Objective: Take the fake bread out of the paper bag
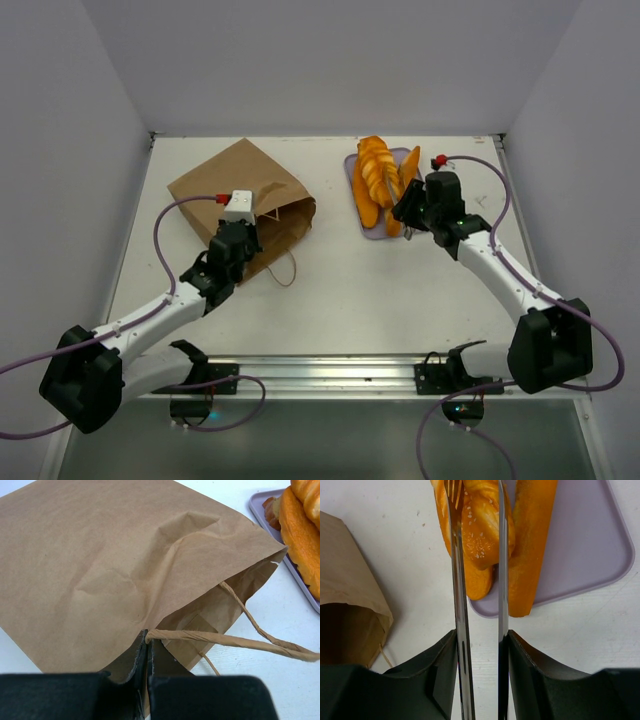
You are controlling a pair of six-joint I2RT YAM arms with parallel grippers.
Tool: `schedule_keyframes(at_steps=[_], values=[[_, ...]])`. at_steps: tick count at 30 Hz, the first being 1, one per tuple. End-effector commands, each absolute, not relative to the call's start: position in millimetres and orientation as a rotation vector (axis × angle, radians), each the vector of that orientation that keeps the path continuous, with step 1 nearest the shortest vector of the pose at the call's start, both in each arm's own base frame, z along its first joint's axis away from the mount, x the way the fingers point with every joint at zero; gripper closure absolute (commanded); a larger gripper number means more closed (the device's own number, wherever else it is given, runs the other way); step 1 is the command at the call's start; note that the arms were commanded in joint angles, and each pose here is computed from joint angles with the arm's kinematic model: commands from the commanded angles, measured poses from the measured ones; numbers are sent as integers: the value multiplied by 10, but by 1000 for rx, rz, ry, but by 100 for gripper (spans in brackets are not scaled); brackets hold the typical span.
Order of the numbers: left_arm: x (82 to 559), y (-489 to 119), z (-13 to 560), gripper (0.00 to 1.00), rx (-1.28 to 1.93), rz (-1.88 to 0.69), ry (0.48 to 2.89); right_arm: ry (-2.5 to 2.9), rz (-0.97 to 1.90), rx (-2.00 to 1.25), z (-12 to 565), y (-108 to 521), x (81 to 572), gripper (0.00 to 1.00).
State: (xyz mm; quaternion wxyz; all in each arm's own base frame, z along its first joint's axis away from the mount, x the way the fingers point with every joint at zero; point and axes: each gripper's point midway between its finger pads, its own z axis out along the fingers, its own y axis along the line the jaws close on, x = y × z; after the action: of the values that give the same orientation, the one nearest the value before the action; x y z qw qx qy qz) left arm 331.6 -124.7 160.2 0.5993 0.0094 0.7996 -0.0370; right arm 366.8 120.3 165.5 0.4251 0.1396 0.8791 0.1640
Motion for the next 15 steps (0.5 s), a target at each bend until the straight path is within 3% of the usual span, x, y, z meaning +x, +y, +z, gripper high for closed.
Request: schedule_keyframes(at_steps=[1, 15], values=[[3355, -1263, 1777, 100, 1, -115, 1793, 2083, 442, 357, 1956, 1194, 3763, 54], [3351, -1270, 1777, 100, 9, -117, 1794, 2069, 421, 351, 2027, 1157, 3762, 53]])
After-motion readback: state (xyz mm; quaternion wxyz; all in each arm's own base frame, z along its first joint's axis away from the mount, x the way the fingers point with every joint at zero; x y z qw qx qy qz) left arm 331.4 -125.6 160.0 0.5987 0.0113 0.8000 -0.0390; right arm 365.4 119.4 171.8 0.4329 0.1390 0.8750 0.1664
